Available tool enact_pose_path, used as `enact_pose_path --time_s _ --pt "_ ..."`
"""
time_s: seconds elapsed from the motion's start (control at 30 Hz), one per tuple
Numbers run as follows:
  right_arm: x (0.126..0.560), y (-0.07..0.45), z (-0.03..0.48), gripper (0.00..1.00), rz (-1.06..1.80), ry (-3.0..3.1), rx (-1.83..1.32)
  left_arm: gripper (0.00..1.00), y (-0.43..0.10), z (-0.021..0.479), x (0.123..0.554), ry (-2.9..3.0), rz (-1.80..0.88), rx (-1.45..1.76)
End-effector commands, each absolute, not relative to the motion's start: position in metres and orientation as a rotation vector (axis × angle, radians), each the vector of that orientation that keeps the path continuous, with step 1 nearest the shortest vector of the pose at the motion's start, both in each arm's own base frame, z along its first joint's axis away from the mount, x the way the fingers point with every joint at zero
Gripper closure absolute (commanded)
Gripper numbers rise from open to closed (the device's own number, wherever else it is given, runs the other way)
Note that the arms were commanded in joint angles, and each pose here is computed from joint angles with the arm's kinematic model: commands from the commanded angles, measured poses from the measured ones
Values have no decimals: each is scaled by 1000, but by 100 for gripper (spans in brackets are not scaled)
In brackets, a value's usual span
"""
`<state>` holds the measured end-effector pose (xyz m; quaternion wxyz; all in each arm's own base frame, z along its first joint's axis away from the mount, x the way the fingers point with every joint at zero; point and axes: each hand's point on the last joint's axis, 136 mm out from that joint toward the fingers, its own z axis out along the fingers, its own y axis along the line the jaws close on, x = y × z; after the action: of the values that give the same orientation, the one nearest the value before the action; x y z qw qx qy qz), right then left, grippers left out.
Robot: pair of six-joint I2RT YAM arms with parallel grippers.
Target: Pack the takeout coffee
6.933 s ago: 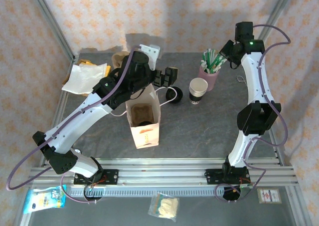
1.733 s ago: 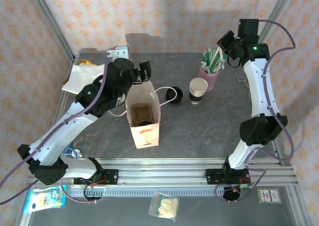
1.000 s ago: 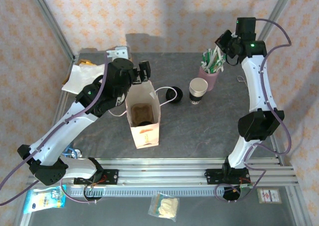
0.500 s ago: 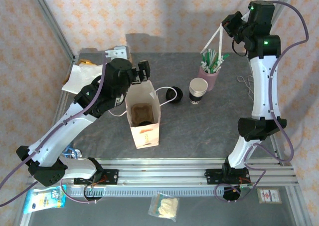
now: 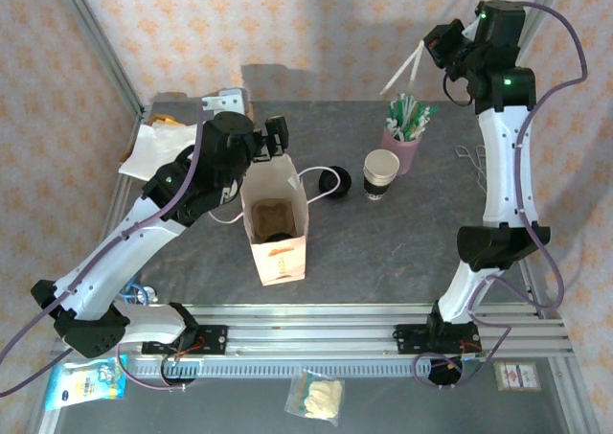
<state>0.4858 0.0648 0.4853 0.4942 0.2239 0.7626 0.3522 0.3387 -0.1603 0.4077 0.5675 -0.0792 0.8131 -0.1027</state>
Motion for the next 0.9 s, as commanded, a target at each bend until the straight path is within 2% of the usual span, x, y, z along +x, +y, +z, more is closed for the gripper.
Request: enact_pose_path --time_s 0.0,0.6,0.87 --pt "479 68 522 100 901 1747 492 1 -158 415 338 1893 -251 -183" --pt "473 56 455 100 806 1911 642 1 -160 415 339 1896 -260 -182" --pt "467 31 441 100 722 1912 735 1 -155 415 336 1895 -245 -188"
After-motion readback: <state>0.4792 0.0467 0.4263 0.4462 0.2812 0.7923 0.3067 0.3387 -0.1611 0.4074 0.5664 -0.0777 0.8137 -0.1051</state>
